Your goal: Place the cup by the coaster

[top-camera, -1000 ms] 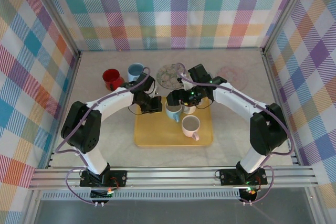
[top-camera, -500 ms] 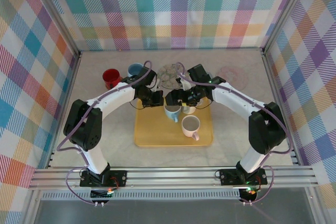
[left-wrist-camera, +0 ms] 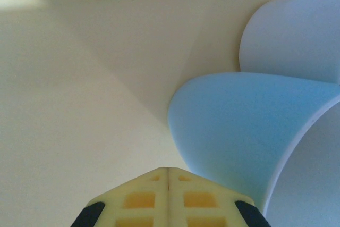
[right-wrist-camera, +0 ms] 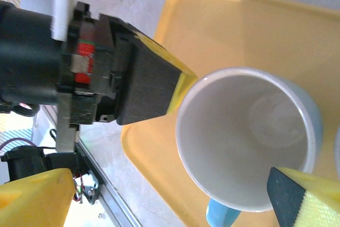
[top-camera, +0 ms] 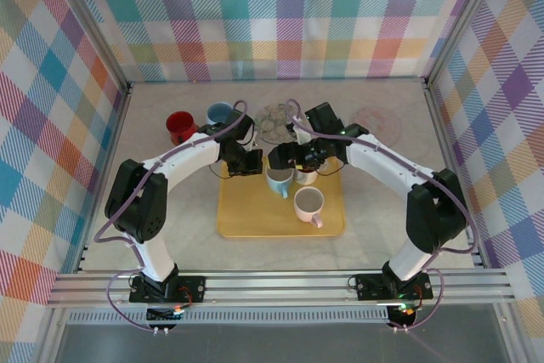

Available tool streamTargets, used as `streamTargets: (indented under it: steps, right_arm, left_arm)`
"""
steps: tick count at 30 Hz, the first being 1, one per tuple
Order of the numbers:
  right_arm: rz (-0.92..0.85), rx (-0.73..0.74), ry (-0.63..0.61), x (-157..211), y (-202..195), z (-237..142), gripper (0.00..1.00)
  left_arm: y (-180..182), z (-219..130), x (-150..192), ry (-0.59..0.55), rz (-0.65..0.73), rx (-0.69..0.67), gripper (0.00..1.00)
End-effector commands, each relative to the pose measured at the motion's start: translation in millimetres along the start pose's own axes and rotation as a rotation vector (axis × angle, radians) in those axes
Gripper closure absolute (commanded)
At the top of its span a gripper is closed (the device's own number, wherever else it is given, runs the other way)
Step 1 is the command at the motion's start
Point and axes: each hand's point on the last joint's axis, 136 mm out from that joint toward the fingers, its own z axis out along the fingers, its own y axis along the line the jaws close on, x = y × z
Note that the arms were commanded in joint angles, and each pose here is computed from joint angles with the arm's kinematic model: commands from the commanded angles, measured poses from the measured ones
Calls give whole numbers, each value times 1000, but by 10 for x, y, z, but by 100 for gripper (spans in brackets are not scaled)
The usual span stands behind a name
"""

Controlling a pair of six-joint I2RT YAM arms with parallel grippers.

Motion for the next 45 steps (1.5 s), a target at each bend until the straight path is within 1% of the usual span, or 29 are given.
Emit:
streamTargets:
  steps: [1,3,6,9,11,14,18,24,27,29,31,33,37,41,45]
  right_arm:
    - [-115,31,-85,-97,73,-204,5]
    - [-167,58,-95,-62,50,-263,3]
    - [-223,122,-74,36,-52,-331,2]
    - [-230,183,-52,110,-170,-402,1]
    - [-210,208,-59,135,-235,-461,0]
    - [-180,216,-123,105,-260,-572,1]
    - [-195,211,-211,93,-230,-697,1]
    - [-274,262,-272,176,-266,-915,1]
    - [-319,284,-290,230,-274,-1033,1]
    - [-334,298,-302,258,-282,-1118,1]
    - [-333,321,-317,264,-308,-1190,1]
    - [-324,340,-335,256,-333,-1250,1]
    - [-310,338,-345,266,-343,-1282,1]
    - [-298,337,-343,289,-364,-1272,1]
    - [-287,333,-360,279,-364,-1284,1]
  left_arm:
    - [-83,-242,19,-27,34,8,95]
    - [-130,-318,52,-40,43,31,92]
    - [-216,-413,136,-45,63,70,85]
    - [-325,-442,264,-29,89,104,78]
    - [-389,-431,391,-7,103,116,76]
    - [-496,-420,559,-13,133,130,67]
    - [-619,-420,660,-65,145,153,55]
    - [-640,-338,774,-141,216,84,32]
    - [-657,-254,816,-159,216,87,26]
    - [-644,-187,822,-162,207,70,19]
    - [-638,-140,796,-168,194,50,15]
    - [-624,-96,762,-176,187,26,12]
    - [-663,-48,692,-186,195,24,6]
    - [-681,35,656,-175,192,16,5]
    - [-623,99,612,-172,182,-30,6]
